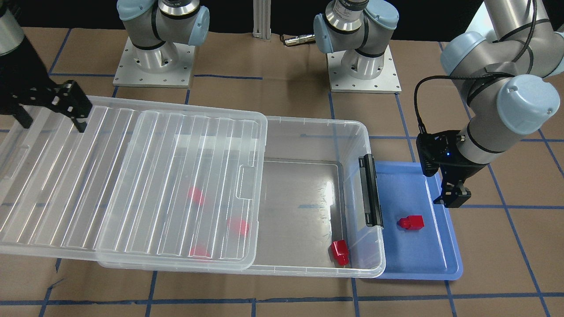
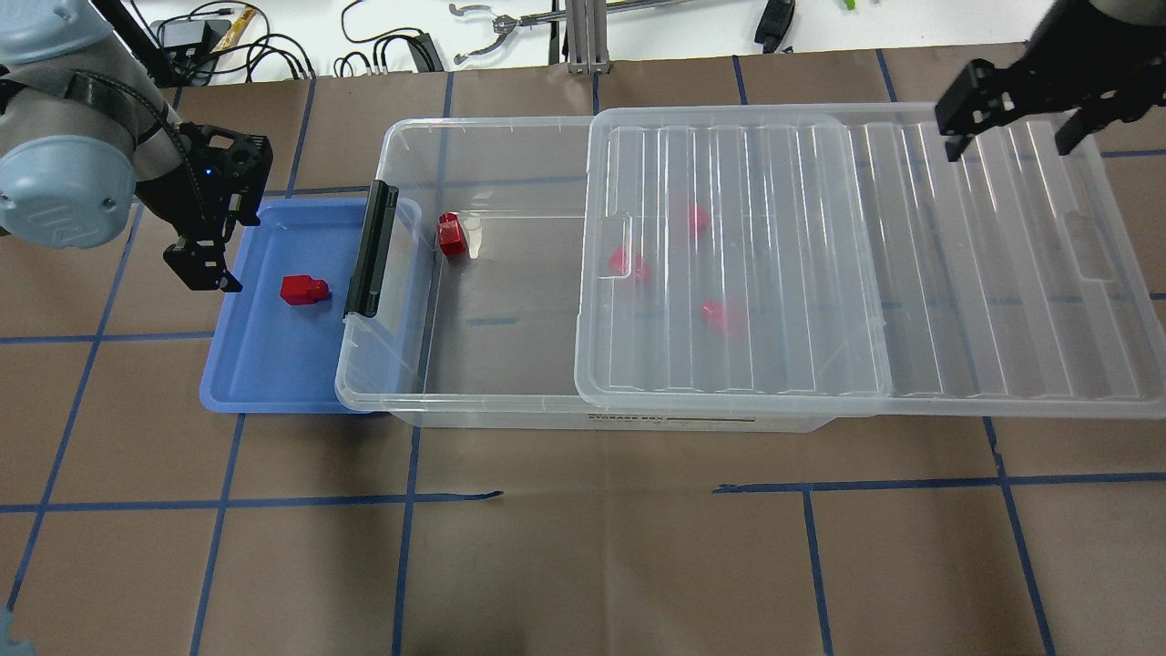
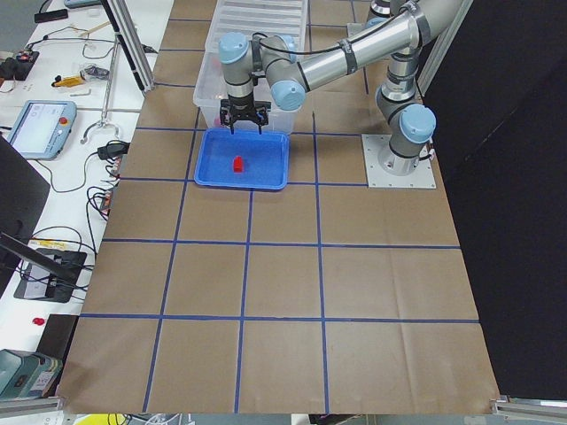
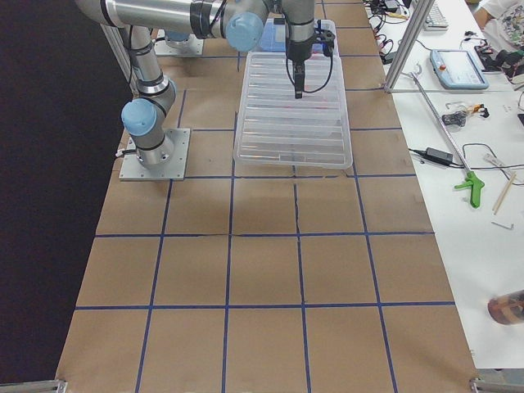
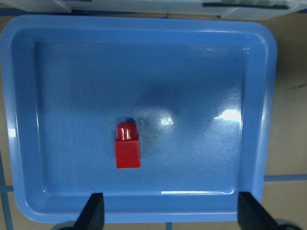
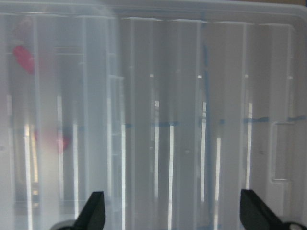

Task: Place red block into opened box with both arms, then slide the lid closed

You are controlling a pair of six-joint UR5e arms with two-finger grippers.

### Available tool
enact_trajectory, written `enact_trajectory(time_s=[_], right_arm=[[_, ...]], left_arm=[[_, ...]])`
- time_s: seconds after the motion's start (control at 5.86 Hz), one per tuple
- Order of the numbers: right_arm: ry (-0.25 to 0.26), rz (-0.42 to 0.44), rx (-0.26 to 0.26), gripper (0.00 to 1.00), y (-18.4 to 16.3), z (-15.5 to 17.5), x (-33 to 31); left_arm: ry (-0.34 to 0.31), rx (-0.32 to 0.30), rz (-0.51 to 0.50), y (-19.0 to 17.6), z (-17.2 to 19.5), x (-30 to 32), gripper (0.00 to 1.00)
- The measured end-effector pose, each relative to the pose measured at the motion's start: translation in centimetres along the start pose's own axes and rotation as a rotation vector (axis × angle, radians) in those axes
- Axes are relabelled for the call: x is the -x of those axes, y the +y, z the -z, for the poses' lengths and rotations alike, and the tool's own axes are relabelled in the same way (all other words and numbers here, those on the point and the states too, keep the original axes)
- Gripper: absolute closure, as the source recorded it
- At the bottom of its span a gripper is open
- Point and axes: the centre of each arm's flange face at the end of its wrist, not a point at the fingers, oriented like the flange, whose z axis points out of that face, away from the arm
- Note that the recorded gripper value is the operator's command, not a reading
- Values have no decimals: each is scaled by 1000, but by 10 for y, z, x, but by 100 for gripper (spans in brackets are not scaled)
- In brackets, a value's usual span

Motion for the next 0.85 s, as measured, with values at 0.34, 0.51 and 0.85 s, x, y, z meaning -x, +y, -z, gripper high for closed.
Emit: enact_trajectory(time_s=[0.34, 0.51, 0.85], right_arm=[[-46, -20, 27, 0, 13, 12, 83], [-51, -21, 66, 0, 17, 8, 92], [-52, -21, 110, 0, 22, 7, 91]], left_arm=[[8, -24, -10, 3, -57, 27, 4], [11, -29, -11, 3, -75, 32, 4], [-2, -21, -9, 3, -116, 35, 8]])
